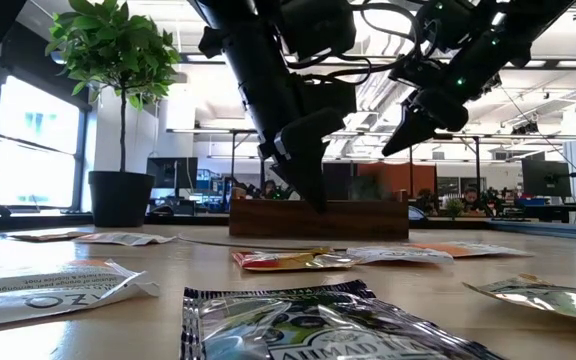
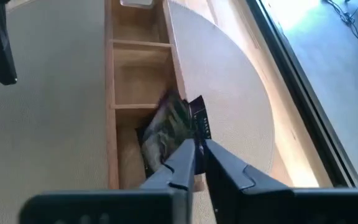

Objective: Pick & Place Tea
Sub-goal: Put the purple tea bag into the right section of the wooden organizer

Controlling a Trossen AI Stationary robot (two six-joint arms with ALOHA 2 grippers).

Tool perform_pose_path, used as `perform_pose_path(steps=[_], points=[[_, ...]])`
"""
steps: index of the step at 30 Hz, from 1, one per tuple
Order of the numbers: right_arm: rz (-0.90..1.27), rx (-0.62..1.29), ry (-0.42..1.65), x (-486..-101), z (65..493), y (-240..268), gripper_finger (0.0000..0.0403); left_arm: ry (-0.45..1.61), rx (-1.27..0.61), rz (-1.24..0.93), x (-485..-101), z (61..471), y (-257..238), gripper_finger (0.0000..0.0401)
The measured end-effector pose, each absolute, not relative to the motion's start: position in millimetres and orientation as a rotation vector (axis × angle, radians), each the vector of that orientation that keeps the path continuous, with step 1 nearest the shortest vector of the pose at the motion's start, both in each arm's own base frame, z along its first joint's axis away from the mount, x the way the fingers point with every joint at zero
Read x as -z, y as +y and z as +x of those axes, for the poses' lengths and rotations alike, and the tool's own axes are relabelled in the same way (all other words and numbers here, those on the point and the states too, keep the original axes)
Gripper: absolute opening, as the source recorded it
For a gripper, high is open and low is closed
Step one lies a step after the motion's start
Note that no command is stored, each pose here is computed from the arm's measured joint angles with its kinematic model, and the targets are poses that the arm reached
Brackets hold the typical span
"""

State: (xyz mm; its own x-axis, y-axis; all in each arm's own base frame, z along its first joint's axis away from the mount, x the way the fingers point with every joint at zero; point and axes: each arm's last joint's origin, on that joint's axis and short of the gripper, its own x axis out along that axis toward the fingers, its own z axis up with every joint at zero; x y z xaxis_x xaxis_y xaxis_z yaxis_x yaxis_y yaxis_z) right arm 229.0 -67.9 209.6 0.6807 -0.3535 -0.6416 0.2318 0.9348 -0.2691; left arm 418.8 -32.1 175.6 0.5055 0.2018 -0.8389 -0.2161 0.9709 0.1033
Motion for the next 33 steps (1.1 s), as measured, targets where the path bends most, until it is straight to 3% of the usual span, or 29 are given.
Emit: perform_pose_path(steps=[9, 13, 23, 27, 33], points=[[-0.198, 0.362, 0.761, -209.8, 228.6, -68.8, 0.0107, 1.020, -0.248, -0.016, -175.2, 418.0, -32.2, 0.0000], [-0.158, 0.319, 0.749, -209.7, 229.3, -67.2, 0.0107, 1.065, -0.254, -0.011, -176.9, 412.4, -31.7, 0.0000], [-0.127, 0.249, 0.753, -200.6, 237.2, -67.2, 0.0086, 1.147, -0.349, -0.062, -223.6, 375.2, -32.4, 0.0000], [-0.176, 0.238, 0.756, -188.1, 249.5, -70.8, 0.0102, 1.145, -0.394, -0.035, -245.6, 358.2, -34.3, 0.0000], [-0.263, 0.409, 0.753, -179.6, 259.6, -79.8, 0.0140, 1.170, -0.498, -0.040, -263.7, 334.4, -35.4, 0.0000]])
